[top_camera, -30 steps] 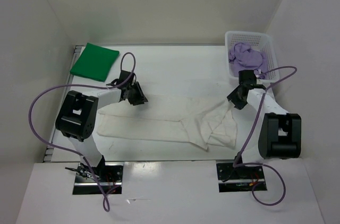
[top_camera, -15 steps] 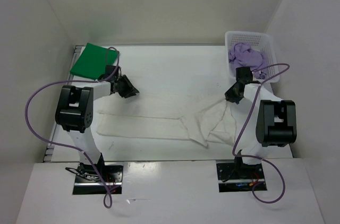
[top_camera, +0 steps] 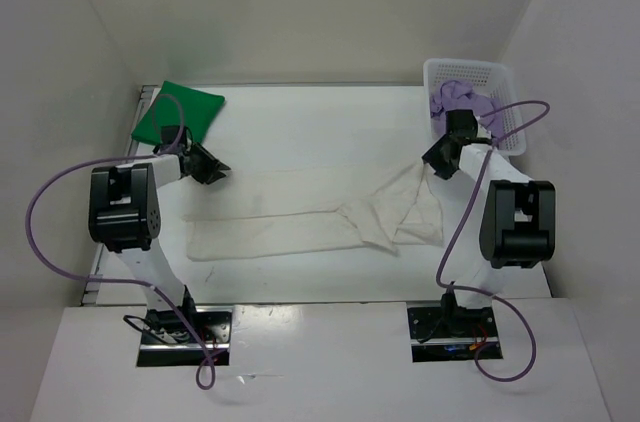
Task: Fold and stack the t-shirts
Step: Fold the other side of the tshirt into a rectangle
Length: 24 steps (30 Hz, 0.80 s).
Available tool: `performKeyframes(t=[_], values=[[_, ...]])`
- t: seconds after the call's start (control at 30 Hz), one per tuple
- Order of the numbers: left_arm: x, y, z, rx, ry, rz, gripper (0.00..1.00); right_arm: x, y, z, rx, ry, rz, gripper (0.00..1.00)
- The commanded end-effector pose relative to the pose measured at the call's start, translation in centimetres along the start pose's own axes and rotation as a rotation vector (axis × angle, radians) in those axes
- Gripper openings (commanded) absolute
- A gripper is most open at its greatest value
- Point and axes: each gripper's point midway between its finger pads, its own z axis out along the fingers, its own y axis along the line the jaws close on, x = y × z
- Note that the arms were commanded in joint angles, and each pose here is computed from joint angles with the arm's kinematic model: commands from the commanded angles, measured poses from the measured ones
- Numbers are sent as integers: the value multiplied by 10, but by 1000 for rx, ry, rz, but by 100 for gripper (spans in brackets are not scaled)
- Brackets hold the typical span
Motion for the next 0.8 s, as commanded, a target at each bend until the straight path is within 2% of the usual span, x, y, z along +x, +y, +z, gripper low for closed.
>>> performKeyframes(t=[0.0,0.1,0.17,0.23,0.3,0.37,0.4,0.43,0.47,0.5,0.53,0.6,0.63,0.7,0.77], values=[[-12,-18,-26,48,-54,-8,36,-27,20,-39,-82,-79,0,49],[-8,-63,-56,145,-95,89,39,-9,43,-81,-181,-59,-69,48],[3,-72,-65,164,-98,115,39,17,51,-94,-214,-6,-151,30],[21,-83,-75,186,-91,185,39,70,59,-109,-244,103,-270,14],[52,-82,-73,186,-35,248,39,121,70,-124,-284,188,-393,7],[73,-79,-72,178,7,282,39,156,67,-130,-267,262,-481,7],[84,-80,-75,187,20,299,39,171,63,-131,-260,291,-519,8],[111,-73,-71,179,82,314,39,196,61,-136,-261,344,-580,12],[122,-74,-74,187,97,332,39,205,61,-137,-262,359,-606,23],[133,-75,-76,194,115,336,39,215,56,-136,-248,381,-632,30],[155,-78,-76,202,159,359,39,224,51,-133,-231,399,-651,36],[175,-86,-81,224,191,388,39,231,45,-129,-214,417,-676,47],[195,-90,-84,238,227,418,39,230,40,-126,-195,407,-680,50],[212,-96,-87,257,254,441,39,224,37,-118,-158,368,-686,56],[230,-101,-90,274,296,460,39,228,35,-110,-138,379,-692,57]])
